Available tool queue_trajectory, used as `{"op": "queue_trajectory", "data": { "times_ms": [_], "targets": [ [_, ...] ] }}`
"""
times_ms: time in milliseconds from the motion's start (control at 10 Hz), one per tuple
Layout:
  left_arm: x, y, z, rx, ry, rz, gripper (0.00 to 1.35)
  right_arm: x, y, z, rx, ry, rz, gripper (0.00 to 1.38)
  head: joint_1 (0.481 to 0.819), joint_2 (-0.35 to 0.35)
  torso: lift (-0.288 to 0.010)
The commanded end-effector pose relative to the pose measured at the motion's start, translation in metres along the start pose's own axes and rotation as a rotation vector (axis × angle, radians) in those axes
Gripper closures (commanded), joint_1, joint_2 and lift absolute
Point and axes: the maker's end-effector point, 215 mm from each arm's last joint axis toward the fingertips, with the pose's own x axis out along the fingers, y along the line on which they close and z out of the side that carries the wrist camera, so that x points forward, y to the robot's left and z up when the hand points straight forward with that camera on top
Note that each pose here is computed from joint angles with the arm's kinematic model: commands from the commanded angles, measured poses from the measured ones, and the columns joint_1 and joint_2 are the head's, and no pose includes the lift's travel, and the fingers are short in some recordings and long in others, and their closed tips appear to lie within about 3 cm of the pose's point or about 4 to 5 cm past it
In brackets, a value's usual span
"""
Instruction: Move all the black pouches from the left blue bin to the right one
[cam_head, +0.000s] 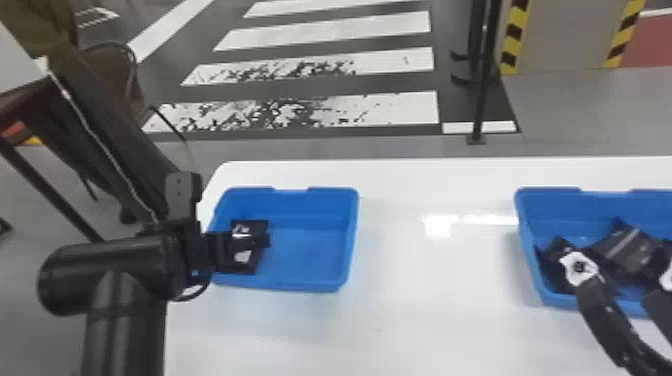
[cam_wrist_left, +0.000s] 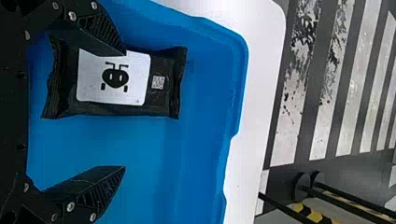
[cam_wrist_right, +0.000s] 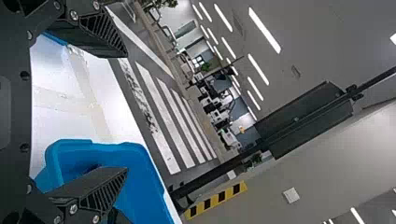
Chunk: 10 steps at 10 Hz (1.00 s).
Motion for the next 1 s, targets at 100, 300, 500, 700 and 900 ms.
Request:
{"op": "queue_trajectory", "data": {
  "times_ms": [100, 300, 500, 700, 900],
  "targets": [
    [0.008, 0.002, -0.003, 0.007, 0.033, 0.007, 0.18, 0.000, -0.001, -0.002, 0.010, 0.004, 0.000, 0.17, 0.695, 0.243, -0.140],
    [0.012, 0.005, -0.009, -0.009, 0.053, 0.011, 0.18, 0.001, 0.000, -0.002, 0.016, 0.005, 0.001, 0.17, 0.695, 0.243, -0.140],
    [0.012, 0.007, -0.021, -0.002, 0.105, 0.039, 0.18, 0.000, -0.001, -0.004, 0.024, 0.008, 0.001, 0.17, 0.695, 0.246, -0.140],
    [0.010, 0.007, -0.015, 0.004, 0.106, 0.053, 0.18, 0.000, -0.001, -0.006, 0.034, 0.014, 0.000, 0.17, 0.695, 0.246, -0.140],
    [0.007, 0.018, -0.009, -0.011, 0.098, 0.080, 0.18, 0.000, 0.000, -0.012, 0.052, 0.026, 0.001, 0.17, 0.695, 0.252, -0.140]
  ]
}}
